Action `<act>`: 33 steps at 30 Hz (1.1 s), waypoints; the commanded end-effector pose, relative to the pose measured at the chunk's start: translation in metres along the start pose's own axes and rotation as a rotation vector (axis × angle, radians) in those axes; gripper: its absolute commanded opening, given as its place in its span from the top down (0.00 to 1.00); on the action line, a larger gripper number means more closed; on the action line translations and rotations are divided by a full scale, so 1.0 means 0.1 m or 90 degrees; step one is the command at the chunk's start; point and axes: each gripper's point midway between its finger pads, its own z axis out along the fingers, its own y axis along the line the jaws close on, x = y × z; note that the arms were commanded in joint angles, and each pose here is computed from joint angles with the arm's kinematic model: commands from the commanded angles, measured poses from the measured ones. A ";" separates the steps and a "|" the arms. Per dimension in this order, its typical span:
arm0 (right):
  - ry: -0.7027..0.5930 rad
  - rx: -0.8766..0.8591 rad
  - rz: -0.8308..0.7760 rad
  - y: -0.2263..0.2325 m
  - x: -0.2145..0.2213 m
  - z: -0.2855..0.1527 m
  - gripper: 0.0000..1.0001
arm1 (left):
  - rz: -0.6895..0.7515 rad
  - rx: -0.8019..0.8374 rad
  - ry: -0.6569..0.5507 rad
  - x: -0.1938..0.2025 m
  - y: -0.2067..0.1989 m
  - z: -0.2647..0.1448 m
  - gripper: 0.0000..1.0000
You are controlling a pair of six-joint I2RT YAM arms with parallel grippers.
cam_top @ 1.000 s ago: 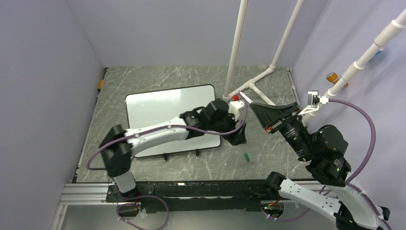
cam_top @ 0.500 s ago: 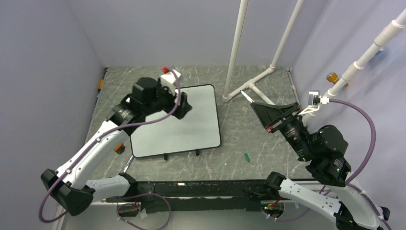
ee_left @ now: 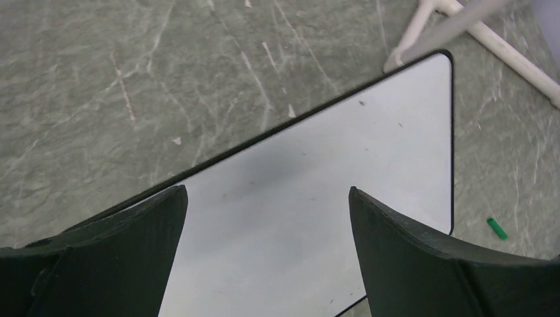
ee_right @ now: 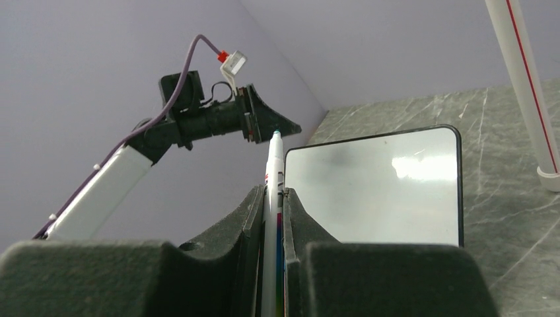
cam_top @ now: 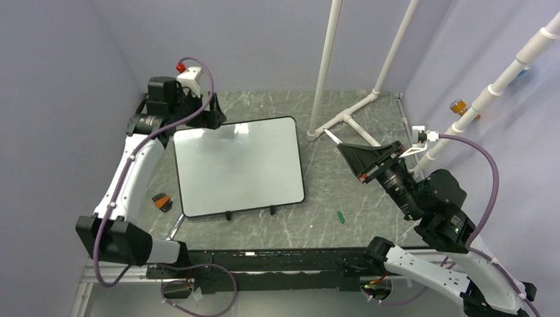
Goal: Write a sentence on the whiteboard
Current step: Move the whiteboard to the center of the board.
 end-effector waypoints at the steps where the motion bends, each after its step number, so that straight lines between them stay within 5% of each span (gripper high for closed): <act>1: -0.009 -0.016 0.012 0.04 -0.01 0.01 1.00 | -0.054 -0.006 -0.012 -0.22 0.24 0.02 0.05; 15: 0.007 -0.015 0.024 0.02 0.10 0.05 1.00 | -0.217 -0.102 0.061 0.00 1.16 0.31 0.09; 33: 0.019 -0.022 0.032 0.02 0.17 0.05 1.00 | -0.310 -0.122 0.092 0.53 1.38 0.19 0.09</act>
